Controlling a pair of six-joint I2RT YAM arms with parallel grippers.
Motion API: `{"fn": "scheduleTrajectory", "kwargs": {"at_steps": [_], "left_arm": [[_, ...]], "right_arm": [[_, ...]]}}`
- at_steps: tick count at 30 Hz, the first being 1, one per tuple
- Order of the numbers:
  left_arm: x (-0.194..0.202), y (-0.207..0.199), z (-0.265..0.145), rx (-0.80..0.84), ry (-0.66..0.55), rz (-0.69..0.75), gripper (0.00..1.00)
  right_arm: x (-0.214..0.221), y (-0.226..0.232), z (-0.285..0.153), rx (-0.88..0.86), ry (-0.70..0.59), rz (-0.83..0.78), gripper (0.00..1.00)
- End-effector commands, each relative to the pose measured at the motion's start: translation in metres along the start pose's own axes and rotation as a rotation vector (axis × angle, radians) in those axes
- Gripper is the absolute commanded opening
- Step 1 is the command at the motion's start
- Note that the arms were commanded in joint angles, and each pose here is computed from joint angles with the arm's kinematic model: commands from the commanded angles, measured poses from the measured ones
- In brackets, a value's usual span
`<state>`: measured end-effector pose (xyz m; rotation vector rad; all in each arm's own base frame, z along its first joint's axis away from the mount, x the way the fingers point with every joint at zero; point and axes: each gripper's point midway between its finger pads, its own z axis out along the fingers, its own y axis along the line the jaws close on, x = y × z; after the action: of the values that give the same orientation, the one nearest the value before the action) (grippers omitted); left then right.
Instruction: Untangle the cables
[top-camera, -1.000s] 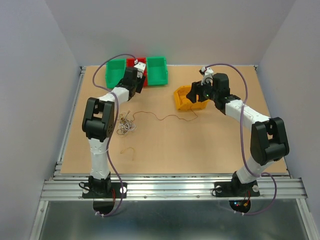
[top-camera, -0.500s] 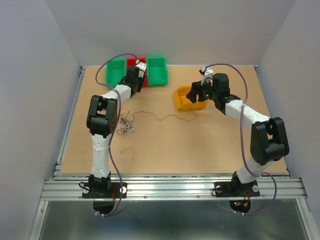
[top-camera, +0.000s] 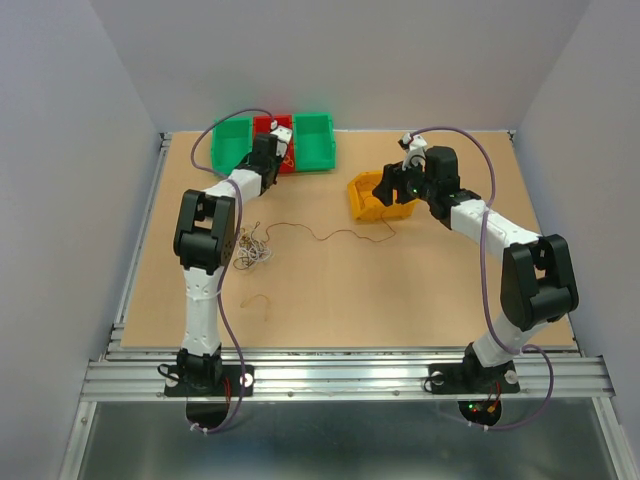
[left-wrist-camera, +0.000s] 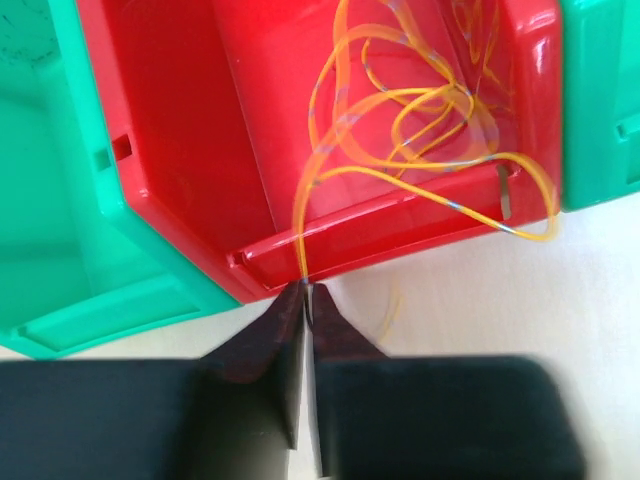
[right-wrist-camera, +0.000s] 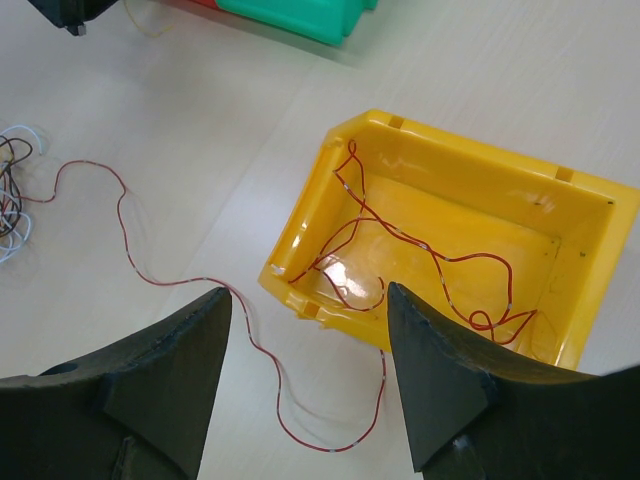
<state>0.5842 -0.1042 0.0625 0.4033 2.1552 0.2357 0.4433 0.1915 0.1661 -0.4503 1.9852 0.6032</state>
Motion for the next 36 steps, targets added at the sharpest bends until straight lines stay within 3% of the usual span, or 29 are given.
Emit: {"fn": "scheduleTrajectory", "kwargs": {"at_steps": [1,13,17,18,28,34,36], "left_arm": [[-0.030,0.012,-0.005,-0.014,-0.052,-0.012,0.00],[-0.096,0.024,-0.042,0.042,-0.104,-0.053,0.00],[-0.112,0.028,-0.034,0.023,-0.119,-0.062,0.00],[-0.134,0.037,-0.038,-0.003,-0.160,-0.072,0.00],[-0.114,0.051,0.010,-0.170,-0.112,-0.007,0.00],[-0.114,0.055,-0.004,-0.184,-0.132,-0.006,0.02],[-0.121,0.059,-0.013,-0.186,-0.154,-0.013,0.10]], "right_arm": [[-0.016,0.003,-0.007,-0.002,-0.058,-0.036,0.69],[-0.012,0.003,0.001,-0.016,-0.043,-0.024,0.69],[-0.011,0.003,0.001,-0.019,-0.043,-0.024,0.69],[-0.011,0.004,0.001,-0.021,-0.043,-0.022,0.69],[-0.012,0.004,-0.004,-0.013,-0.047,-0.026,0.69],[-0.013,0.007,-0.006,-0.021,-0.052,-0.022,0.69],[-0.013,0.008,-0.006,-0.025,-0.052,-0.020,0.69]]}}
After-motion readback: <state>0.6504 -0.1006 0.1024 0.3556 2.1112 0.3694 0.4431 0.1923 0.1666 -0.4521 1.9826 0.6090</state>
